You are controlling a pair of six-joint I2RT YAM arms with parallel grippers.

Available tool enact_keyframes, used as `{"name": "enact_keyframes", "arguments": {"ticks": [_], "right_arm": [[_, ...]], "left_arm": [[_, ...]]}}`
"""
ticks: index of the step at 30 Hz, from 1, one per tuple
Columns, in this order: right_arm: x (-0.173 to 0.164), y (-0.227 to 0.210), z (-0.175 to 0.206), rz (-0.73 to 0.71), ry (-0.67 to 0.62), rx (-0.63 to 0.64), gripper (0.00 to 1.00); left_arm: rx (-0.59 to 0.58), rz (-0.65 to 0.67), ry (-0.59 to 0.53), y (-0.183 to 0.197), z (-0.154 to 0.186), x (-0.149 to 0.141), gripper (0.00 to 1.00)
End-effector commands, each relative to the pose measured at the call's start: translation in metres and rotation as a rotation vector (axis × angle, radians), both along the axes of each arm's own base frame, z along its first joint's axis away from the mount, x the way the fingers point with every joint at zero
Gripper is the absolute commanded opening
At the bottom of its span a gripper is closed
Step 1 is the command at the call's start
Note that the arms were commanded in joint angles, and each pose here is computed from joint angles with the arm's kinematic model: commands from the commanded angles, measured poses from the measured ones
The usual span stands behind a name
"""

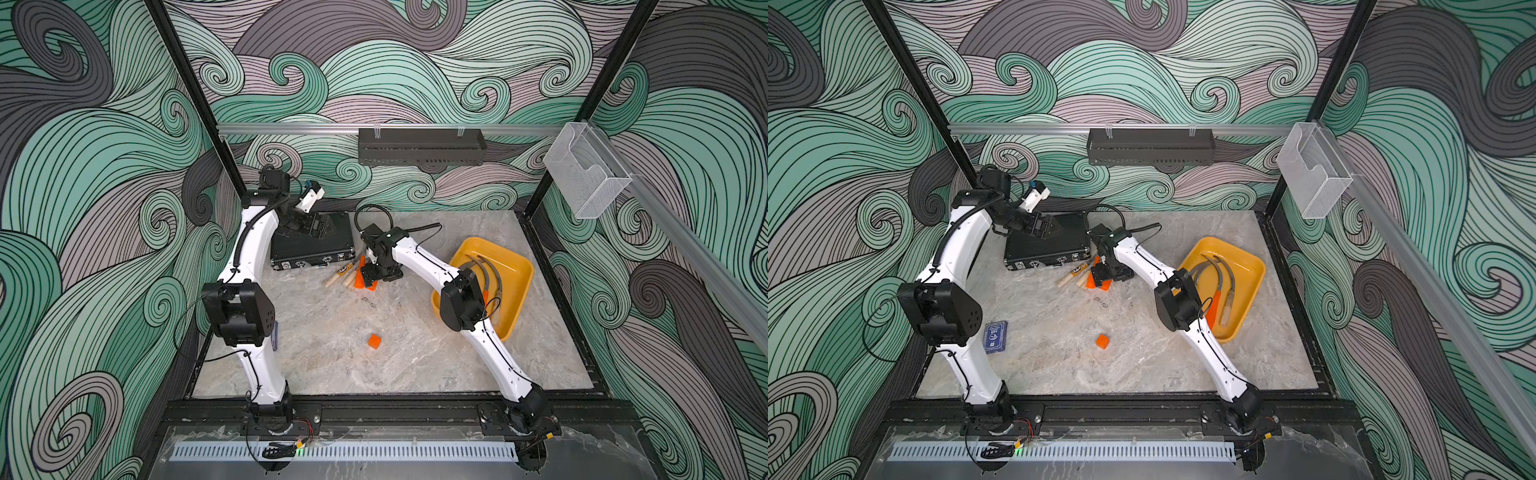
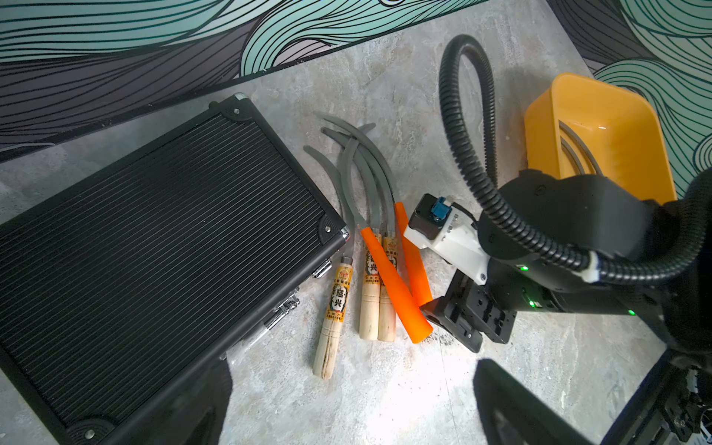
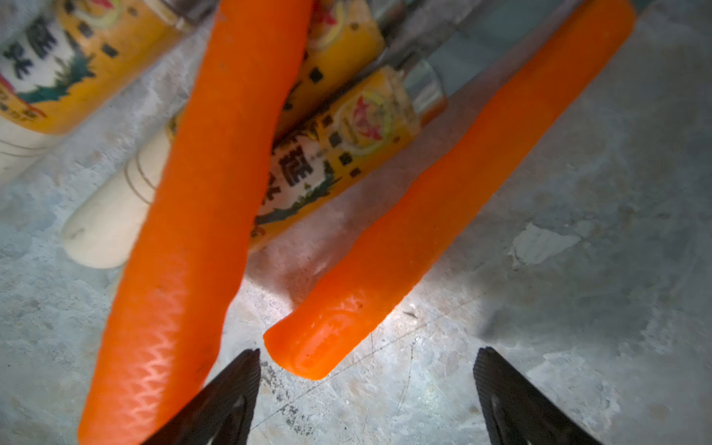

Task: Put small sickles into storage boxes
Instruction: Adjust the sickle at the center of the board.

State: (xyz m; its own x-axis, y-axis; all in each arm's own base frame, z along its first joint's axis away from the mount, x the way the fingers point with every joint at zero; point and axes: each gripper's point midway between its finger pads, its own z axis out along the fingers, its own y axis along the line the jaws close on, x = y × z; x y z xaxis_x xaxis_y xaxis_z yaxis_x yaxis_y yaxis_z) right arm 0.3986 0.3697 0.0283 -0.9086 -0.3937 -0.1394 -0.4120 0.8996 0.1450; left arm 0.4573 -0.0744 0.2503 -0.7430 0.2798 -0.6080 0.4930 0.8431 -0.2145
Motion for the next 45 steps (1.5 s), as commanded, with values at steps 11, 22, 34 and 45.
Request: {"name": "enact_keyframes", "arguments": {"ticks": [11,22,34,45], "right_arm": [[0.012,-0.025,-0.011,-0.032,-0.038,-0.113,0.88],[0.019,-0.052,-0.002,-0.059,-0.070,-0.197,0.87],[0.027,-0.079,0.024,-0.153,-0.082,-0.190,0.79],[0.035,-0.060,0.026,-0.169,-0.038,-0.057,0.71]], "left_arm": [[-0.013,-0.011,-0.020,-0.002,0.013,-0.002,0.98],[-0.027,-0.010,-0.014,-0.004,0.011,0.000,0.98],[-0.056,-0.002,-0.005,-0.006,0.006,0.003,0.98],[-0.054,-0.001,-0.016,-0.005,0.009,0.004,0.98]]}}
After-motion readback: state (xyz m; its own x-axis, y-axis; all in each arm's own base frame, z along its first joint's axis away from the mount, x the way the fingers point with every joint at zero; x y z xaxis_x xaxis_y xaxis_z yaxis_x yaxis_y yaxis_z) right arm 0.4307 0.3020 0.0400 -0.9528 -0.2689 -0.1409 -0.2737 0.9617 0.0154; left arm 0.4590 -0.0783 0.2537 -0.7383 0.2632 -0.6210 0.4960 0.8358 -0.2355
